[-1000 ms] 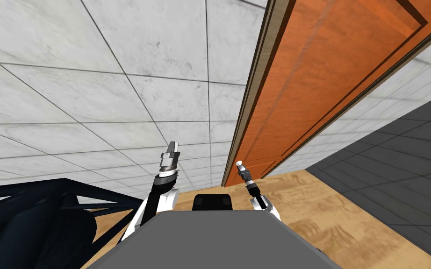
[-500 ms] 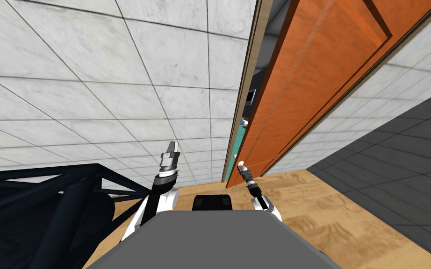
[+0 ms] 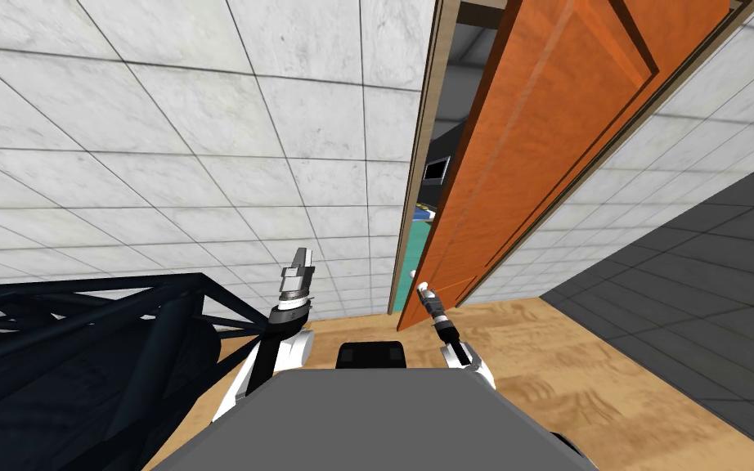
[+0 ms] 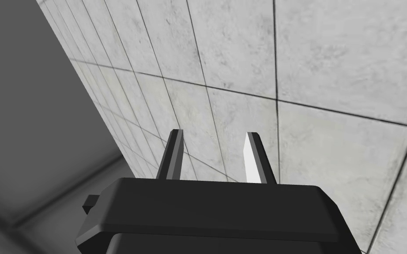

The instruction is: Pull the door open

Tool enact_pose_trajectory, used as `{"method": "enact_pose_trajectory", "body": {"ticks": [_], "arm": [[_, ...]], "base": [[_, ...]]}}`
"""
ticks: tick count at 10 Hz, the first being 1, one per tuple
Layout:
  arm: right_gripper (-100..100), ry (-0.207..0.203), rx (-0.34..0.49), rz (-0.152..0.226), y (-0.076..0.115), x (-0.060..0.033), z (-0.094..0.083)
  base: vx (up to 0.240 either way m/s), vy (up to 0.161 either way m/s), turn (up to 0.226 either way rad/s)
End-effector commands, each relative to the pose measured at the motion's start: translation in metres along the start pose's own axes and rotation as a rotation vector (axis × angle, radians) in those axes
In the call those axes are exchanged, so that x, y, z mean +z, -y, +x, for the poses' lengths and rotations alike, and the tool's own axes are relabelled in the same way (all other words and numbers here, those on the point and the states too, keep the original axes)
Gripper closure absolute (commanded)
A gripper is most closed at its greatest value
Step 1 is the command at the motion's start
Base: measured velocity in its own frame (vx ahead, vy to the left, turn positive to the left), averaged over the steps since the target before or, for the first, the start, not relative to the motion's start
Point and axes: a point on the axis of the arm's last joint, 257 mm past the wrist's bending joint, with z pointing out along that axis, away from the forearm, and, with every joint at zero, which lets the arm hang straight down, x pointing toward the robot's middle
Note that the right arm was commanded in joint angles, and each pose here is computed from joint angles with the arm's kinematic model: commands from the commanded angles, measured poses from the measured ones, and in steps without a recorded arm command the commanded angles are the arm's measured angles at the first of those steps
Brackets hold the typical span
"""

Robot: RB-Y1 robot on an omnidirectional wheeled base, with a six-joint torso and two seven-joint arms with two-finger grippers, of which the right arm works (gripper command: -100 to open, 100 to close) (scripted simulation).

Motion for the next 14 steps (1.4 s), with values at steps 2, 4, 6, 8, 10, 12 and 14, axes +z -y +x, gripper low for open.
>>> {"method": "enact_pose_trajectory", "body": {"ticks": [2,4,6,8,10,12,14], "arm": [[100,-0.021,0.03,-0.026,-0.0235,-0.002,0.0144],[100,-0.019,0.046,-0.023,-0.0229,-0.0018,0.014],[100,-0.019,0.046,-0.023,-0.0229,-0.0018,0.014],[100,-0.019,0.046,-0.023,-0.0229,-0.0018,0.014],[100,-0.019,0.046,-0.023,-0.0229,-0.0018,0.014],[100,-0.018,0.063,-0.02,-0.0222,-0.0016,0.0137],[100,-0.018,0.063,-0.02,-0.0222,-0.0016,0.0137]], "base": [[0.015,-0.002,0.003],[-0.023,-0.003,0.035],[-0.01,0.001,0.011],[0.003,0.005,-0.024],[-0.005,-0.011,0.005],[-0.026,0.001,0.04],[-0.009,0.009,0.004]]}}
